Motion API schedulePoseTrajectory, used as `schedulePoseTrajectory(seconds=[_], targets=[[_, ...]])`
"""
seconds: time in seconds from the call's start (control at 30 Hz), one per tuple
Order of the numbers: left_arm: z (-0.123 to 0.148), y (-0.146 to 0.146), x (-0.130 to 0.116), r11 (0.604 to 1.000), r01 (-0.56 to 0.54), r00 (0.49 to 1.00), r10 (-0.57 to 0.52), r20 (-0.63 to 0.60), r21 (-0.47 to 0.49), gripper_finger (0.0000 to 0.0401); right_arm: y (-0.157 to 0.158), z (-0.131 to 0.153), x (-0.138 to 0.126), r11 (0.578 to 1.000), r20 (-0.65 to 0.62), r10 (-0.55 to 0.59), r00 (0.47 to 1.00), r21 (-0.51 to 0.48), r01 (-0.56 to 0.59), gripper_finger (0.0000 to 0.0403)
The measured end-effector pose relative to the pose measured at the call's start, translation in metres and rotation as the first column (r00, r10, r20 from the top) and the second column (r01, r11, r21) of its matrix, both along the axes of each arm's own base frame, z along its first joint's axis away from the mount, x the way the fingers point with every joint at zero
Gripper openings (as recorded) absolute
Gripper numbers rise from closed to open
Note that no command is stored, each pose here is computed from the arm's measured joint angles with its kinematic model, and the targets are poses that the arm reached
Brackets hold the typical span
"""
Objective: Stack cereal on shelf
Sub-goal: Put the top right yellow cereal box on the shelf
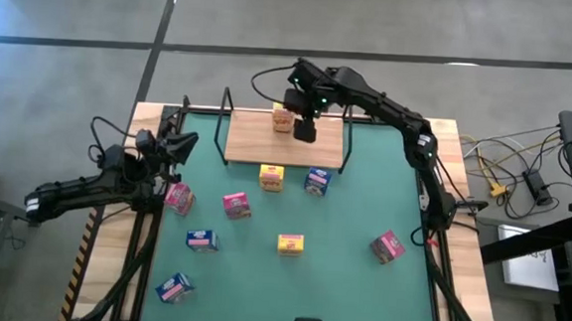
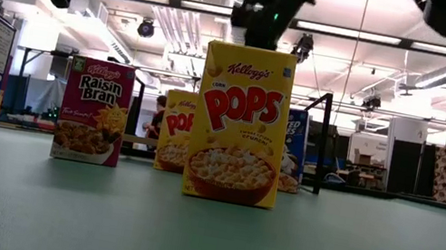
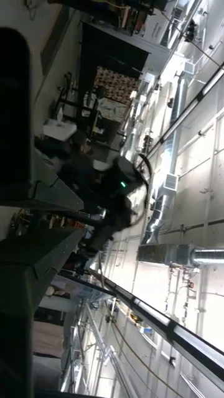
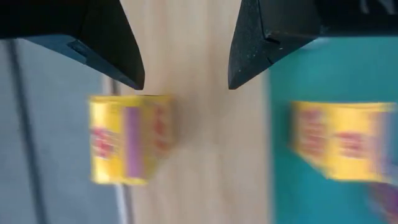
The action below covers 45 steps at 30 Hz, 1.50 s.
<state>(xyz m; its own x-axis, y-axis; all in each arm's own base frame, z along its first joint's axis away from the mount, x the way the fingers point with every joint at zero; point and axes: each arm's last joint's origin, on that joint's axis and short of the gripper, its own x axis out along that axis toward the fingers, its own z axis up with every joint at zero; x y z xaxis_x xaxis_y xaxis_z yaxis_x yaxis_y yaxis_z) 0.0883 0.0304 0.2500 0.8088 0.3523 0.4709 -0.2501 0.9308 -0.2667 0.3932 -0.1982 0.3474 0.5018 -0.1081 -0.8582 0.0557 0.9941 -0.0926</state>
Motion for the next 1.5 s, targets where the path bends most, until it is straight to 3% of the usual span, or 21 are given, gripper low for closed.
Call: schedulePoseTrajectory(seconds=[0.13, 0.27, 0.5, 0.77, 0.97, 1.17, 1.27, 1.5], targets=[[-0.002, 0.001, 0.004, 1.0, 0.009, 1.0, -0.009, -0.02, -0.021, 0.0038, 0.027, 0.007, -0.003, 0.995, 0.064, 0.089, 0.994, 0.045, -0.092, 0.0211], [-0.004, 0.001, 0.008, 0.999, 0.051, 0.998, -0.052, -0.046, -0.019, 0.0038, 0.063, 0.001, -0.009, 0.984, 0.147, 0.175, 0.974, 0.017, -0.179, 0.0203], [-0.003, 0.001, 0.013, 0.993, 0.116, 0.992, -0.117, -0.035, -0.034, 0.0038, 0.122, -0.04, -0.043, 0.967, 0.346, 0.252, 0.904, -0.049, -0.251, 0.0194], [0.0, 0.002, 0.029, 0.987, 0.16, 0.987, -0.16, 0.014, -0.014, 0.0038, 0.16, -0.092, -0.095, 0.965, 0.582, 0.246, 0.775, -0.071, -0.253, 0.0194], [0.003, 0.007, 0.052, 0.985, 0.169, 0.985, -0.171, -0.033, -0.035, 0.0038, 0.172, -0.109, -0.129, 0.96, 0.698, 0.258, 0.668, -0.111, -0.256, 0.0194], [0.029, 0.013, 0.088, 0.974, 0.225, 0.967, -0.22, -0.13, 0.025, 0.0038, 0.178, -0.109, -0.162, 0.956, 0.792, 0.276, 0.545, -0.17, -0.238, 0.0194], [0.04, 0.018, 0.108, 0.974, 0.224, 0.944, -0.209, -0.256, 0.029, 0.0038, 0.181, -0.108, -0.177, 0.953, 0.817, 0.285, 0.501, -0.188, -0.236, 0.0194], [0.05, 0.03, 0.153, 0.974, 0.22, 0.791, -0.148, -0.593, 0.051, 0.0038, 0.195, -0.106, -0.203, 0.939, 0.857, 0.304, 0.417, -0.195, -0.283, 0.0194]])
